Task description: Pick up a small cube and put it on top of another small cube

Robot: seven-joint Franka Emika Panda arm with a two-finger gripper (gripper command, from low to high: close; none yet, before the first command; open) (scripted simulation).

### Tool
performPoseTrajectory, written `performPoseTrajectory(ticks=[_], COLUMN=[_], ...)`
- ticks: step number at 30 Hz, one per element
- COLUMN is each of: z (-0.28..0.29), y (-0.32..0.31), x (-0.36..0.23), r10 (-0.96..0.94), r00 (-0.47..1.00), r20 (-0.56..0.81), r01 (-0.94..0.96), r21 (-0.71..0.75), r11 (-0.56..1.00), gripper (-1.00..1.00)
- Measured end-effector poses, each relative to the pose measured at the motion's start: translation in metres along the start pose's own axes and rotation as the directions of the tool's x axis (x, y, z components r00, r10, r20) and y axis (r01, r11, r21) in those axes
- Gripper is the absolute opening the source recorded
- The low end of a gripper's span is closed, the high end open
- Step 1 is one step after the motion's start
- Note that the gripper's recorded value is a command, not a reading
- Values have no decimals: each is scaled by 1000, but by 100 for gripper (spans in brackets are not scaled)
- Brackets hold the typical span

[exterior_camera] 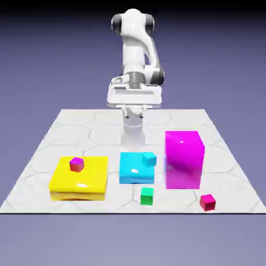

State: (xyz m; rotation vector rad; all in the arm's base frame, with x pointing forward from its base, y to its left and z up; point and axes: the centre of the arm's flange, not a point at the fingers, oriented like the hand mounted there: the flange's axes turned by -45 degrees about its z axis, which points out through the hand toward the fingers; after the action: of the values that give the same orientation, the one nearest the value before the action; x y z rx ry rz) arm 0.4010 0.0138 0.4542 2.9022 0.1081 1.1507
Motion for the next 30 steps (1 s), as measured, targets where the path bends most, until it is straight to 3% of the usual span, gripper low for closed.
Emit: performPoseTrajectory(ticks=[16, 30], z=[155, 259], y=[-141, -256], x=[26, -7], r10=[-196, -251], r00=[845, 588], r20=[497, 768], r01=[176, 197], r21=[87, 165], r11=[981, 966], gripper=[0, 0])
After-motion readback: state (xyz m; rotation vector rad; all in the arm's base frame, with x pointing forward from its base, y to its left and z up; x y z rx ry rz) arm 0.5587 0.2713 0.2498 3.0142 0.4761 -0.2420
